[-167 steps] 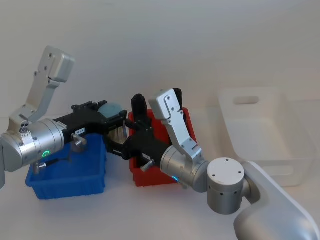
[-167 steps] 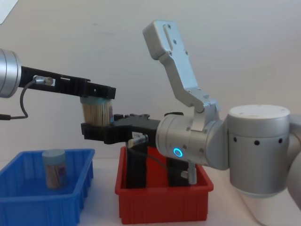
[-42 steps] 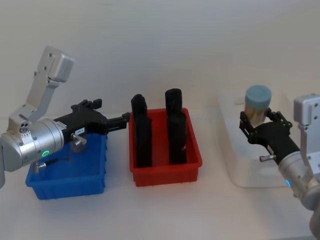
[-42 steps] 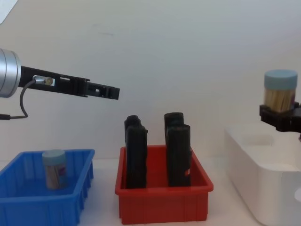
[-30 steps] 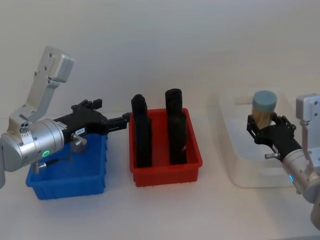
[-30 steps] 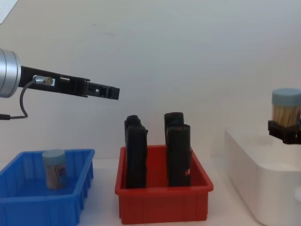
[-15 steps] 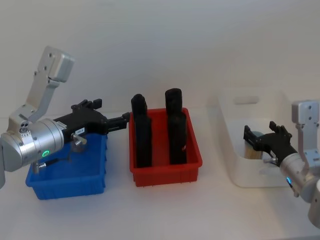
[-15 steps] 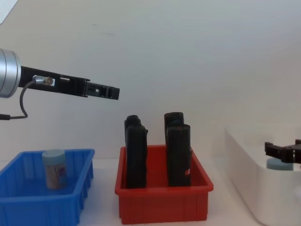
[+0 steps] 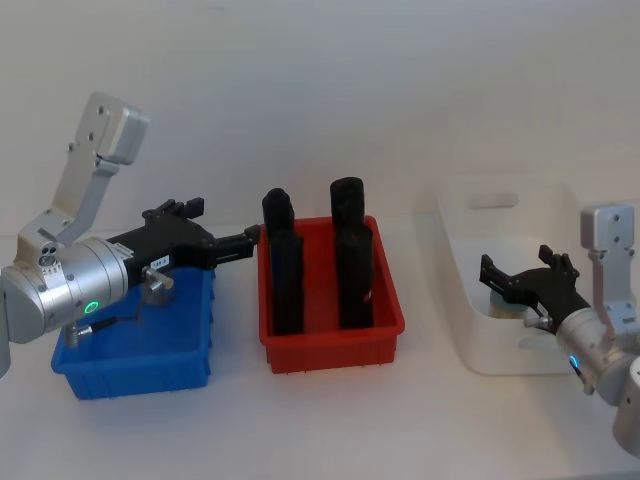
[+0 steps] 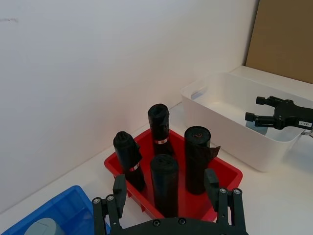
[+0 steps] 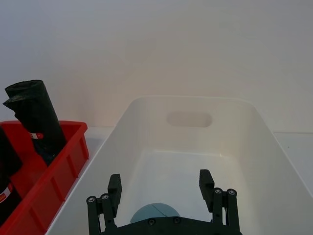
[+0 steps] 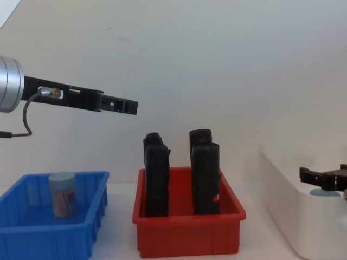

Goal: Pick the cotton swabs from the blue box and place them into the white box.

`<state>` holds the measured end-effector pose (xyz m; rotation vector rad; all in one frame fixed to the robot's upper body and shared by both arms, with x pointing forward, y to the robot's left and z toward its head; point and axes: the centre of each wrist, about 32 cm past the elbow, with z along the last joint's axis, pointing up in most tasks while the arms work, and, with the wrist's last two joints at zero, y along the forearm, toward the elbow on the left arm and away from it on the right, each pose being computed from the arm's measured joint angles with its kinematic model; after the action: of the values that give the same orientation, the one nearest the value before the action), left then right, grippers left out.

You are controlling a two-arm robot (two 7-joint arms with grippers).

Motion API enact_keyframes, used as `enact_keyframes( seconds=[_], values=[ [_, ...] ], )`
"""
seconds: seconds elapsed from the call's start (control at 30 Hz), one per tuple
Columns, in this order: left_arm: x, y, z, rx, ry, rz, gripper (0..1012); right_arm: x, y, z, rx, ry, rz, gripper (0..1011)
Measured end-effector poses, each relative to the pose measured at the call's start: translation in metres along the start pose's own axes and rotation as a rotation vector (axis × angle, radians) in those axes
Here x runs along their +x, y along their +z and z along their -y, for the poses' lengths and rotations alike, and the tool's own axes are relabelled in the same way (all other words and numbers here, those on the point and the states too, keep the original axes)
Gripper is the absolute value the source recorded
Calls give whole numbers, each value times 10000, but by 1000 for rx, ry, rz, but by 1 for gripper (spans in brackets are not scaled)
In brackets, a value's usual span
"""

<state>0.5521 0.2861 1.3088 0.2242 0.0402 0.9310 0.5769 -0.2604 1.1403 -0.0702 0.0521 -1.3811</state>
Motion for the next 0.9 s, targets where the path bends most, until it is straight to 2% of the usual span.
enact_keyframes(
  seconds=[0.37,0.67,0.9],
  values=[
    [0,0,0,0,0,0,1004,1,25,27,48,4,-2,1002],
    [0,0,0,0,0,0,1004,-6,144,131,127,8,-3,1002],
    [0,0,0,0,0,0,1004,-12,214,197,165,7,-4,1002]
  ],
)
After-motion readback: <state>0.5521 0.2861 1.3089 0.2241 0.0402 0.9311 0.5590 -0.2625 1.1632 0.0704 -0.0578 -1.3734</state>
